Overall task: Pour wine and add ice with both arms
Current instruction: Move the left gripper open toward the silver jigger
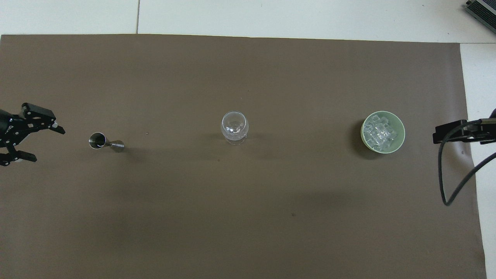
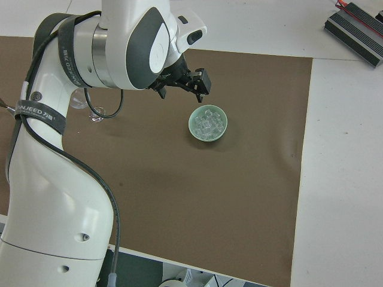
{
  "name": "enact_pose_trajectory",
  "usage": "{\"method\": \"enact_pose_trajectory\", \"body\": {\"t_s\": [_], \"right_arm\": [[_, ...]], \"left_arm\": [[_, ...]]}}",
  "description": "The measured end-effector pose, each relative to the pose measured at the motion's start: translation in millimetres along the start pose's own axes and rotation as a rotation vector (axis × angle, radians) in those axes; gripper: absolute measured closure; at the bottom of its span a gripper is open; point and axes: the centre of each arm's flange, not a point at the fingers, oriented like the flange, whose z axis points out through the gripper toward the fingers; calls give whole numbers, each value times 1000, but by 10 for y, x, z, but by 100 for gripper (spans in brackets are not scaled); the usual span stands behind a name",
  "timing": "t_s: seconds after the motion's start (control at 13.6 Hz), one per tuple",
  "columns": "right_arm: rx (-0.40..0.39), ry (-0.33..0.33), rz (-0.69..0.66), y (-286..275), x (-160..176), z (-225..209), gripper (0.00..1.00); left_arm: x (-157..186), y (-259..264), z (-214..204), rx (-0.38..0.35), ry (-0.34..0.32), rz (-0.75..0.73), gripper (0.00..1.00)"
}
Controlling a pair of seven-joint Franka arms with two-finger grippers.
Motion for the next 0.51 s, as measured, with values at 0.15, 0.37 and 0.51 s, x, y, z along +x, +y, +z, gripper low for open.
{"method": "enact_pose_trajectory", "body": {"t_s": [0.15,0.37,0.51], "right_arm": [[0,0,0,0,0,0,0],[0,0,0,0,0,0,0],[0,0,0,0,0,0,0]], "left_arm": [[110,-59,63,-42,-22,-102,0],[231,-143,197,-105,-46,-231,0],[290,-201,250,-138,-61,-292,0]]}}
